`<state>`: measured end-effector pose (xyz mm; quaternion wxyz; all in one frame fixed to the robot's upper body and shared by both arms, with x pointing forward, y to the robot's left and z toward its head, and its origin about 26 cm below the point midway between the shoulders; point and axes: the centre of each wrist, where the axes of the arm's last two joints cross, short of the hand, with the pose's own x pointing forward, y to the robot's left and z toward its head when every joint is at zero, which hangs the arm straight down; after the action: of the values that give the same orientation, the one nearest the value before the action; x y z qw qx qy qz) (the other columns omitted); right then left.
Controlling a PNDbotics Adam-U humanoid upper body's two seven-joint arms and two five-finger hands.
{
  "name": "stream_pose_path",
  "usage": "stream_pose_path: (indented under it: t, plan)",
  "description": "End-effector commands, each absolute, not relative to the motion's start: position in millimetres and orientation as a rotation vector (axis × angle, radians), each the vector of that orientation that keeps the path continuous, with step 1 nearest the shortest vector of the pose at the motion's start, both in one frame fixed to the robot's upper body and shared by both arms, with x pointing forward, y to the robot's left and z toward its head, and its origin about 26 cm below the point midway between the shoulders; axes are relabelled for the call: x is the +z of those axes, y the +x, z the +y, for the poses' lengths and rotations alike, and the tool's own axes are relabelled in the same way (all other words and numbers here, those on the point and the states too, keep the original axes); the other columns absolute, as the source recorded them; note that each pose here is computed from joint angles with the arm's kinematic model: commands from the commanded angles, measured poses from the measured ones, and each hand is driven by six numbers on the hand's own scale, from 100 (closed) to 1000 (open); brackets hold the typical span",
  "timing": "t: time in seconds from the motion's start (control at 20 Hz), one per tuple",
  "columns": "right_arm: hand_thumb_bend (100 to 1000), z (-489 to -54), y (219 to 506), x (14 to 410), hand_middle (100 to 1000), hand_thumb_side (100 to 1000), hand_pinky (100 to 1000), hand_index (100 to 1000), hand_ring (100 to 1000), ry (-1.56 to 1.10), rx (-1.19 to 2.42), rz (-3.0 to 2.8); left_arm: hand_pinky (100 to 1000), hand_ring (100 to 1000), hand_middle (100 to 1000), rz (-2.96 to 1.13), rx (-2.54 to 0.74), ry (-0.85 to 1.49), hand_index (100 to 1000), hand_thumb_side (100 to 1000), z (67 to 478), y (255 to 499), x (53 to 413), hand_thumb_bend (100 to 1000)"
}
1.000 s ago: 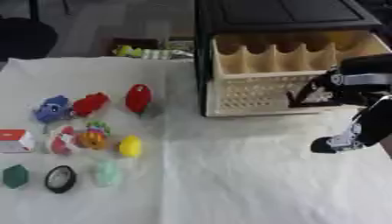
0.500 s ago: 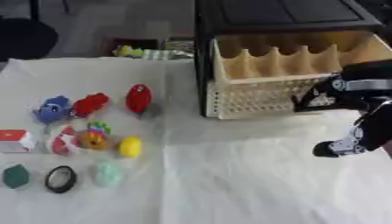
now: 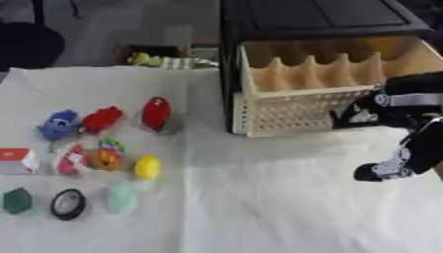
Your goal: Pick up objects from table and place into drawer.
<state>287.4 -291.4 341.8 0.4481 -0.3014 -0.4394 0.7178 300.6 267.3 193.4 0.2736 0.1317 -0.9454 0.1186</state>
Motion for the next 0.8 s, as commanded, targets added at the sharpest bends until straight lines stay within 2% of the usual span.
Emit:
stream_pose_path:
  t: [0.05, 0.8]
  plan:
    - [493, -293.6, 281.0, 352.0, 139, 536, 100, 857, 167, -0.773, 1.79, -1.068, 359, 579, 648, -2.576, 0.308, 0.351, 818, 944, 267.2, 298.6, 201.7, 100]
    - [501, -295.4, 280.1, 353.9, 135, 536, 100, 843, 162, -0.736, 1.829, -1.09, 360, 579, 649, -2.578, 0.31, 0.352, 817, 943, 267.6, 298.7, 202.3, 100]
